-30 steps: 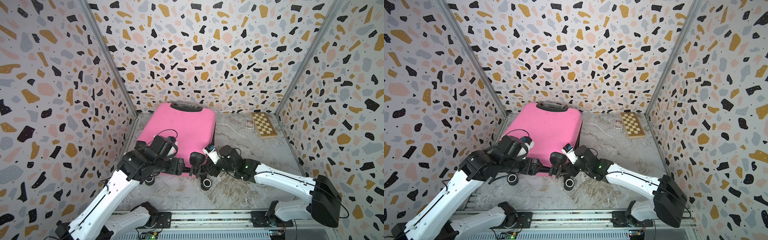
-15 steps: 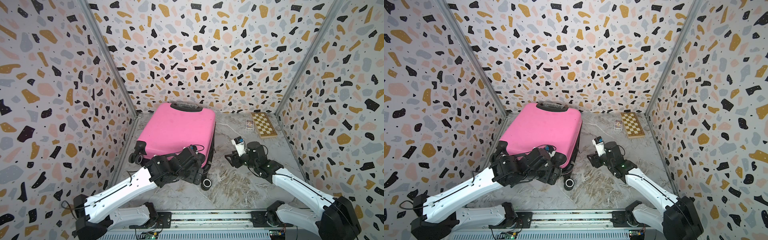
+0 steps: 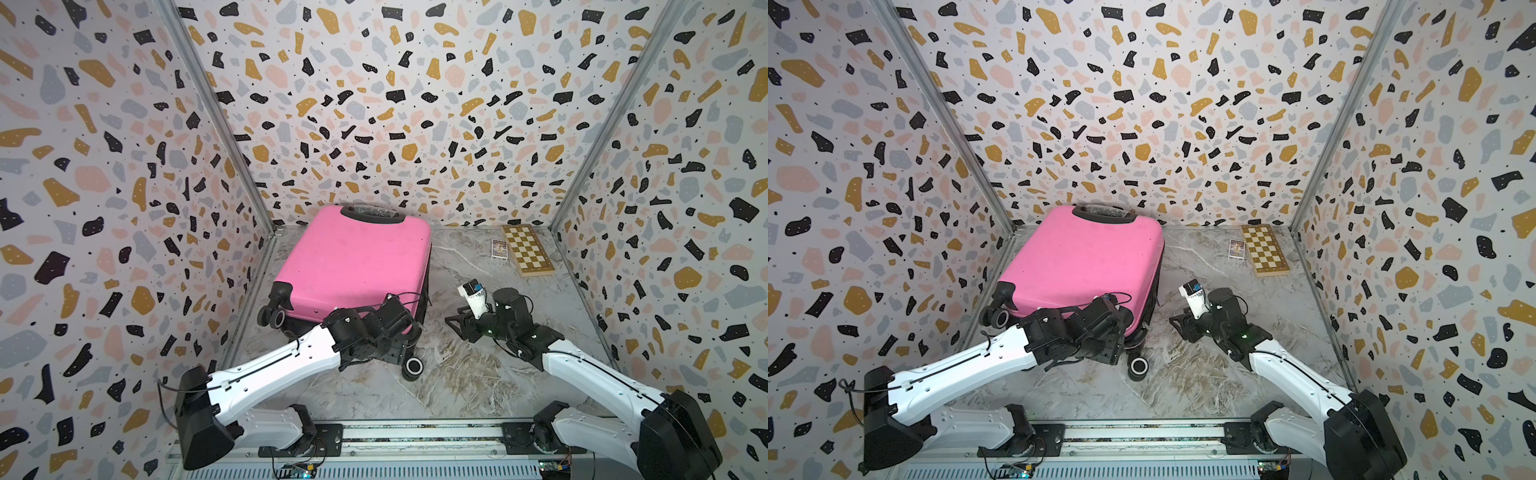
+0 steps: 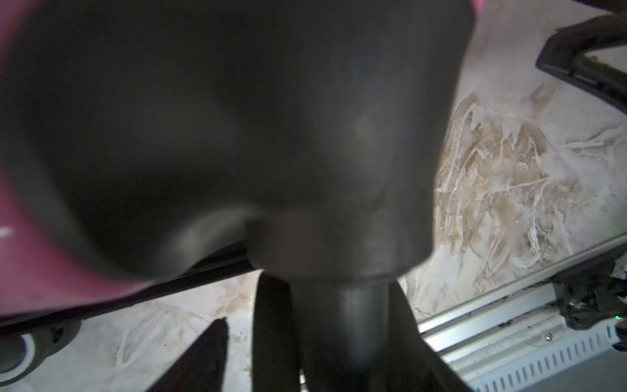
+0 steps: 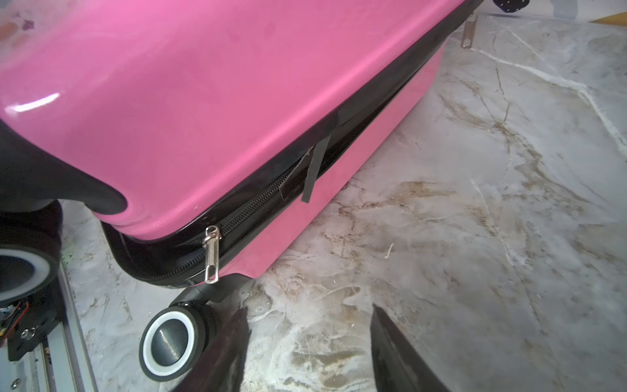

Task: Close the suitcase zippers
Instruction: Zip the zipper on the suitcase.

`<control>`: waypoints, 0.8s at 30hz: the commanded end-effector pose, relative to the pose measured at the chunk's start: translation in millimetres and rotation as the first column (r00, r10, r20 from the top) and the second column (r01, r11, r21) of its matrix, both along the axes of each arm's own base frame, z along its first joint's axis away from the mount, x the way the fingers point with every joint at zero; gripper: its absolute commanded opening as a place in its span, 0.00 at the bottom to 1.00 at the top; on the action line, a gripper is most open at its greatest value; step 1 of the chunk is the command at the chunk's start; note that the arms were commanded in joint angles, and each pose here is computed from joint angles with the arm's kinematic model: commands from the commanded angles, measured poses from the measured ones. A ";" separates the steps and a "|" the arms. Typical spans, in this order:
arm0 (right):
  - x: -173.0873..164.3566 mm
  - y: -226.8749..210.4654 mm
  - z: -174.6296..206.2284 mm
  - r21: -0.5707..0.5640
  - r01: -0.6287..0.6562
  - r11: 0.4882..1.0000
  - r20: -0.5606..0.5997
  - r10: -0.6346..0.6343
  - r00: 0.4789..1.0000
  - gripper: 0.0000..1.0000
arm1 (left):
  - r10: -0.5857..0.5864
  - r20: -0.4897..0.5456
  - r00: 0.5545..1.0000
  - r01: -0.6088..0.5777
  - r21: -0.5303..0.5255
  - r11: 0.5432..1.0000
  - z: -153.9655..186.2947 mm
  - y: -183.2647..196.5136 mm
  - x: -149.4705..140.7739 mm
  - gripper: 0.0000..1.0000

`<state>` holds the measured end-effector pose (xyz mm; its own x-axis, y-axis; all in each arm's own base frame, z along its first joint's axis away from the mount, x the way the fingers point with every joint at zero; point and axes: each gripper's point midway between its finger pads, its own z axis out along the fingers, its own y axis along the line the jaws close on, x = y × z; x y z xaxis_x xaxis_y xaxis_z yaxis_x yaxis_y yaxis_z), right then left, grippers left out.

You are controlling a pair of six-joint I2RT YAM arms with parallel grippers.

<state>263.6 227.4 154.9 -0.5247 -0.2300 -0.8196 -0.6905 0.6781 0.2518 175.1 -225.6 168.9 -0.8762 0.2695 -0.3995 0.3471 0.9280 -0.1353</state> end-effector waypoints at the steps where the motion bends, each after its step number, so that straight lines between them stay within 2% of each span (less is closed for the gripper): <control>1: -1.5 6.7 3.1 0.017 -0.045 0.999 0.020 0.045 0.999 0.57 | -0.052 -0.041 0.998 0.049 -0.070 0.996 1.2 -8.8 -13.5 0.56; 5: -9.1 17.4 1.5 0.041 -0.117 0.992 0.036 0.115 0.993 0.55 | -0.069 -0.020 0.997 0.067 -0.065 0.996 6.7 -6.2 -12.8 0.29; 7: -14.2 24.7 3.6 0.045 -0.157 0.987 0.058 0.155 0.986 0.54 | -0.054 0.020 0.998 0.055 -0.055 0.997 19.8 -1.2 -7.8 0.21; 13: -39.3 50.0 10.6 0.037 -0.302 0.953 0.121 0.296 0.948 0.52 | -0.018 0.123 0.992 0.024 -0.046 0.999 51.9 15.7 0.7 0.20; 17: -43.4 55.6 11.1 0.044 -0.326 0.944 0.131 0.318 0.939 0.51 | -0.028 0.130 0.991 0.038 -0.074 0.997 56.1 13.7 -1.3 0.19; 24: -53.5 71.0 4.7 0.090 -0.419 0.904 0.071 0.413 0.908 0.47 | -0.030 0.126 0.992 0.042 -0.092 0.995 57.9 11.9 -3.0 0.18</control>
